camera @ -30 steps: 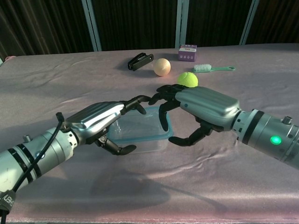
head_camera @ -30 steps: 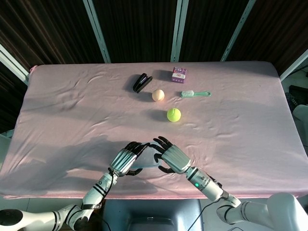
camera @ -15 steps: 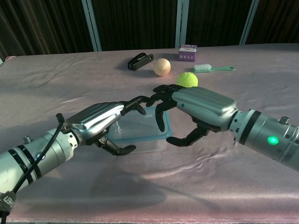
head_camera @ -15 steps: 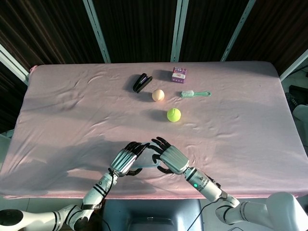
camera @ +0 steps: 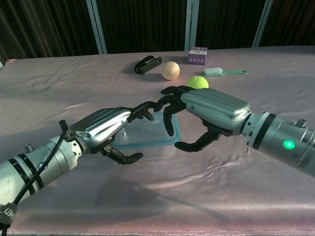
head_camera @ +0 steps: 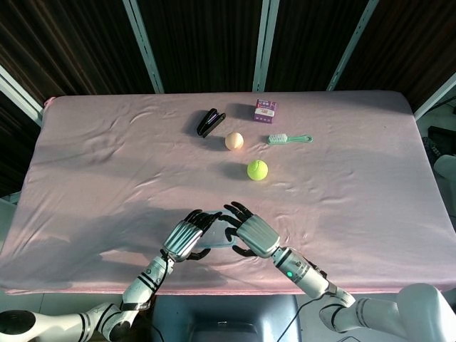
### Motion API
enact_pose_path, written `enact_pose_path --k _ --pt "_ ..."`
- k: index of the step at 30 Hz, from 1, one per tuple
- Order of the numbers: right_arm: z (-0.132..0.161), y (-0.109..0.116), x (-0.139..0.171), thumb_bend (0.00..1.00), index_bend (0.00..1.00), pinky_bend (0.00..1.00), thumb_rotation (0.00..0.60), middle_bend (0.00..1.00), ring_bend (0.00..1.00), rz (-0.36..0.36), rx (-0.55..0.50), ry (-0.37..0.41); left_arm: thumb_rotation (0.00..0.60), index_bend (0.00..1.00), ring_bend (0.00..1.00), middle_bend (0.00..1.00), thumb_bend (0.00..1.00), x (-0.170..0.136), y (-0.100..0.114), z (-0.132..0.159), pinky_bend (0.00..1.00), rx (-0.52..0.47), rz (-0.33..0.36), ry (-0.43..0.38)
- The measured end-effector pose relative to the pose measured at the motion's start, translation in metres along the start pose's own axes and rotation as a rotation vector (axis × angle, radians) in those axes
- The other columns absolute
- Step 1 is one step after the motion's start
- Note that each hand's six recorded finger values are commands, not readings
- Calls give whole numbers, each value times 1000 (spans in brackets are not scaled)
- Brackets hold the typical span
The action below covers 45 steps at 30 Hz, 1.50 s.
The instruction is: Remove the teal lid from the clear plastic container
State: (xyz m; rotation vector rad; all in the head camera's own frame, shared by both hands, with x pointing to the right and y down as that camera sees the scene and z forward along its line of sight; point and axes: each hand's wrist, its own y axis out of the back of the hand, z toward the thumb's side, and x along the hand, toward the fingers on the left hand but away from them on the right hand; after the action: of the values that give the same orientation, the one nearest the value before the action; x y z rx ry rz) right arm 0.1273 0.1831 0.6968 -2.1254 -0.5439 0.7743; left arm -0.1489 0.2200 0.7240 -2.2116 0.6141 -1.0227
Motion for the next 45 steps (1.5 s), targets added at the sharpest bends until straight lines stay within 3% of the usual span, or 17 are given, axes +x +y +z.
enact_pose_path --k 34,45 --pt "2 15 -6 441 673 178 600 253 71 -33 4 -2 600 0 531 375 306 -5 -4 0 523 37 10 -11" --pt "6 10 -19 441 674 197 600 253 75 -40 17 7 600 0 531 374 307 -8 -1 -1 523 36 21 -16"
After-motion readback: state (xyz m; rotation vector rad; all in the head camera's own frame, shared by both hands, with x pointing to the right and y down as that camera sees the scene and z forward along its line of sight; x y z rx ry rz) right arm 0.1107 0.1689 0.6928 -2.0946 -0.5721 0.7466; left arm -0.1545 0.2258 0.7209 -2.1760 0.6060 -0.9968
